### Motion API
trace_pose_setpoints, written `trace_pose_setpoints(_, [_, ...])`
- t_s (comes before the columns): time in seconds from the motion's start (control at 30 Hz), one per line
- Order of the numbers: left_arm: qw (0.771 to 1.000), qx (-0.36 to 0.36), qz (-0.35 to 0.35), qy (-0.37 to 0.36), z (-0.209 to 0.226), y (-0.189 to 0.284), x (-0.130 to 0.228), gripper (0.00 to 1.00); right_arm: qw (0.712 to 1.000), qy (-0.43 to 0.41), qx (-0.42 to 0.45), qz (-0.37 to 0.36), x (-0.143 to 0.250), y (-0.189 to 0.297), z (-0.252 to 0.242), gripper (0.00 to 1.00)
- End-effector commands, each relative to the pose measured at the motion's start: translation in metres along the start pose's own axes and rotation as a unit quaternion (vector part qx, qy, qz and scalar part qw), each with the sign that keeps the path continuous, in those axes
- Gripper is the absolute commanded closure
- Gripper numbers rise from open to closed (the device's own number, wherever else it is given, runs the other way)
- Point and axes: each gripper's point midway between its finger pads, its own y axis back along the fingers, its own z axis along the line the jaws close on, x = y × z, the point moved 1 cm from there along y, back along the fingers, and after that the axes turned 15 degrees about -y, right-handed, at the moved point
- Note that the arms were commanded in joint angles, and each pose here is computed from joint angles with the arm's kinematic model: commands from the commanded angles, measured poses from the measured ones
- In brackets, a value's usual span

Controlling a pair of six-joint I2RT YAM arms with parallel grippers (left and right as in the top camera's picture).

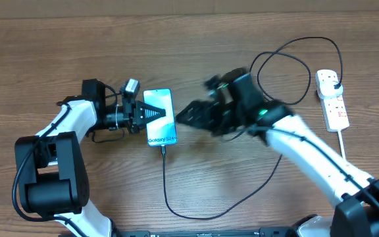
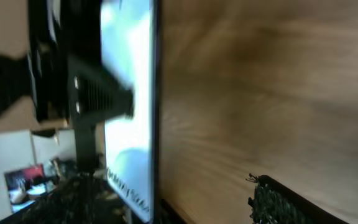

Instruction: Plug charger to phone and switch on socket

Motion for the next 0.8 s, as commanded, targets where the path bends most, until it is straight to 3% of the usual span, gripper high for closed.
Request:
trace_pose_setpoints(0.0, [0.999, 0.035, -0.003, 0.002, -0.018, -0.002, 0.000, 0.96, 0.996, 0.049, -0.066, 0.044, 0.005, 0.015, 0.019, 0.18])
trace_pose_setpoints(0.33, [0.998, 0.039, 0.012, 0.037, -0.024, -0.011, 0.000, 0.96, 0.986, 0.054, -0.118, 0.106, 0.026, 0.018, 0.024, 0.26])
trace_pose_setpoints(0.77, [0.995, 0.041, 0.012, -0.093, -0.117, -0.007, -0.028, 0.96, 0.977, 0.065, -0.158, 0.127, 0.032, 0.019, 0.045, 0.35])
